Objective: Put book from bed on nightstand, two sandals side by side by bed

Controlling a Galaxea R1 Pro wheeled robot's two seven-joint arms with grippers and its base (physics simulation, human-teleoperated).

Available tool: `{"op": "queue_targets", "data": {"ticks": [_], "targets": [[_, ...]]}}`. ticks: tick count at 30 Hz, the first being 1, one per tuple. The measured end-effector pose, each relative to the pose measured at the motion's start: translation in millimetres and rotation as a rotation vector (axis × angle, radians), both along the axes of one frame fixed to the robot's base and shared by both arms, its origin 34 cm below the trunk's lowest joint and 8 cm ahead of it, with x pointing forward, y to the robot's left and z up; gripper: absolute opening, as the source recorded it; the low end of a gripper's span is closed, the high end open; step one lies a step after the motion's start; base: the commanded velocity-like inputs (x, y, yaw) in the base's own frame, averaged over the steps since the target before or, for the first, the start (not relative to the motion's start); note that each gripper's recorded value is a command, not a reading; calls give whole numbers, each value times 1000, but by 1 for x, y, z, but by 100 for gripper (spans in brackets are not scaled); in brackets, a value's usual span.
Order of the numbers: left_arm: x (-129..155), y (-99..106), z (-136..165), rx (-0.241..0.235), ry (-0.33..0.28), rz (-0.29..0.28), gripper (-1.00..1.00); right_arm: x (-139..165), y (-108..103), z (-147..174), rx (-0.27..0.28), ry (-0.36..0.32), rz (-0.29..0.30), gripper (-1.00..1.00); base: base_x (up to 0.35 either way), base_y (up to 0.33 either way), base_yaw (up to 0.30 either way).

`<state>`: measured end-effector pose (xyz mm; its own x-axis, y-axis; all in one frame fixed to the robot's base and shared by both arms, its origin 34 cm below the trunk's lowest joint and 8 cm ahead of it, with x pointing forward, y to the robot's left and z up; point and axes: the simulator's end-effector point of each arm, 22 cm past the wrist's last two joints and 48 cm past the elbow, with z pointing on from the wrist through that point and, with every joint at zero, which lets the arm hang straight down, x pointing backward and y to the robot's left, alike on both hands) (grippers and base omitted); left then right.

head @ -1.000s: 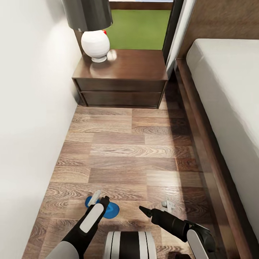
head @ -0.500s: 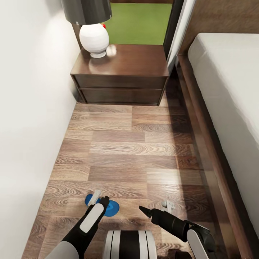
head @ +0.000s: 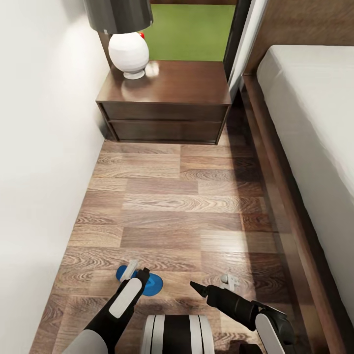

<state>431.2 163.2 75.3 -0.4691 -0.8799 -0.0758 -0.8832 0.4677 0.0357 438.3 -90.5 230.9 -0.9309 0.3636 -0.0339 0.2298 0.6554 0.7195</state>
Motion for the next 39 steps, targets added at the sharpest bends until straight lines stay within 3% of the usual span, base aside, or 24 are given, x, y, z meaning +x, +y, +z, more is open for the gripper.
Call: {"op": "queue_targets", "data": {"ticks": [6, 15, 39], "targets": [[0, 0, 0, 0, 0, -1, 100, 0, 1, 0, 2, 0, 2, 100, 0, 0, 0], [1, -1, 0, -1, -3, -3, 100, -9, 25, 6, 36, 0, 52, 100, 0, -60, 0], [1, 1, 0, 0, -4, -4, 100, -11, 27, 7, 39, 1, 57, 100, 21, -9, 0]]}}
